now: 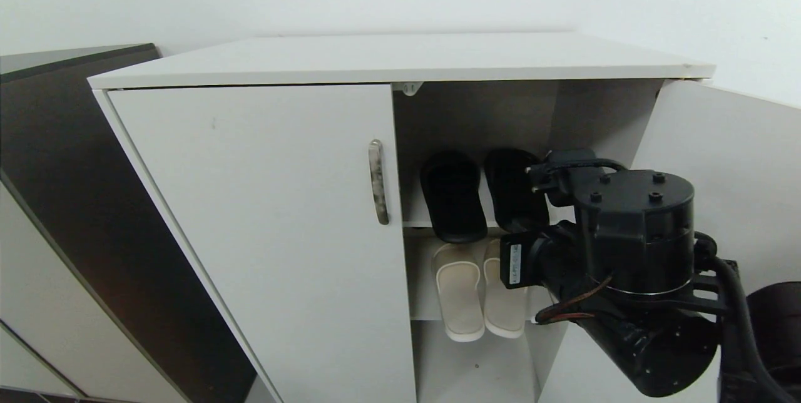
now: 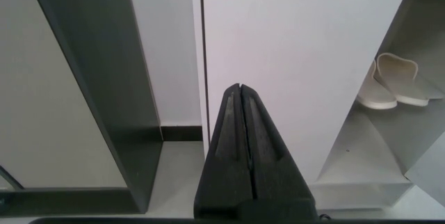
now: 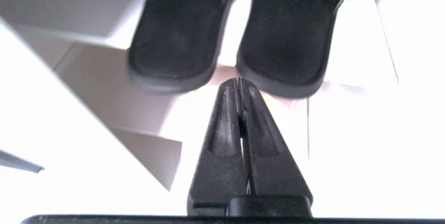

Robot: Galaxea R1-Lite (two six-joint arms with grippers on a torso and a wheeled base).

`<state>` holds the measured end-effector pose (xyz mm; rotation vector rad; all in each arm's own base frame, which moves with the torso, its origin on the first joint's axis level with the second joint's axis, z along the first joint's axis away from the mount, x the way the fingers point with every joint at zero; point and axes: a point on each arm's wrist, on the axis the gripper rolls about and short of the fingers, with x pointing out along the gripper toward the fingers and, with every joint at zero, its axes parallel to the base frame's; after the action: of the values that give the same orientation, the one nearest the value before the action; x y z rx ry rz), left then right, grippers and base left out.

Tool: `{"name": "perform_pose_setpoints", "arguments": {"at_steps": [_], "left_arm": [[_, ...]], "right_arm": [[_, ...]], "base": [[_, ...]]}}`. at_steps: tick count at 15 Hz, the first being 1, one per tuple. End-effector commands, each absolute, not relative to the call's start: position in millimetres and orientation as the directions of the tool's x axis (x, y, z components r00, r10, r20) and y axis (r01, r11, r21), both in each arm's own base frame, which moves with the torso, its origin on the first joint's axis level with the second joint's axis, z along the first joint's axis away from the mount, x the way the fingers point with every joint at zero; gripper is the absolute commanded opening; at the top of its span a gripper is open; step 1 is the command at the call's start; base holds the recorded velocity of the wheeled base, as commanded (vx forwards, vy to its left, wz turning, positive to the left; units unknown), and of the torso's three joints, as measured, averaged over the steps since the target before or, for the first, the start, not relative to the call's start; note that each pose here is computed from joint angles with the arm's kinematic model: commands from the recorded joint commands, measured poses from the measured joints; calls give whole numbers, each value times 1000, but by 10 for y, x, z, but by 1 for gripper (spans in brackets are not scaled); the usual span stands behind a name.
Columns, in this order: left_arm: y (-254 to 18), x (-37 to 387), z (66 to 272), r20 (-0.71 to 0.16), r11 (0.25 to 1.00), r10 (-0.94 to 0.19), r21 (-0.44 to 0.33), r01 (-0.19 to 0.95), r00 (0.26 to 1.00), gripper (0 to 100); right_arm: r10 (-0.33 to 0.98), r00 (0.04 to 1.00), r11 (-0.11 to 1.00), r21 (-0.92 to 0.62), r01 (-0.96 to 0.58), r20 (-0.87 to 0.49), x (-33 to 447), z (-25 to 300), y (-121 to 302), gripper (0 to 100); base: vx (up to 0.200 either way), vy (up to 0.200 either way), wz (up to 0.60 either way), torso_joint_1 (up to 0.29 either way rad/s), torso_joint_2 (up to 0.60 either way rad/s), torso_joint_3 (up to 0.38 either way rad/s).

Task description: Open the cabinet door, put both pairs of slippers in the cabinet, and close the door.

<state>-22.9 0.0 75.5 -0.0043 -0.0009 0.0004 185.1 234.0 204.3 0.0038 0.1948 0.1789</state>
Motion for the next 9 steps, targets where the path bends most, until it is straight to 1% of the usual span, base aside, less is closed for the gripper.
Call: {"name": "perform_pose_setpoints", "arguments": {"at_steps": [1,8,9], "left_arm": [[0,-228,755,0,1000,0,-5,0,1000,0],[0,-228,755,0,1000,0,-5,0,1000,0],[0,-228,755,0,1000,2,-5,-2,1000,0]], "right_arm": [[190,965,982,31,-187,-182,1783,2086,2303,0],[192,960,981,7,-195,-203,1760,2001,2330,0],[193,960,981,7,-196,-204,1754,1997,2338,0]], "base": [[0,0,0,0,0,0],[0,0,0,0,0,0],[-200,0,0,2,2,7]]}}
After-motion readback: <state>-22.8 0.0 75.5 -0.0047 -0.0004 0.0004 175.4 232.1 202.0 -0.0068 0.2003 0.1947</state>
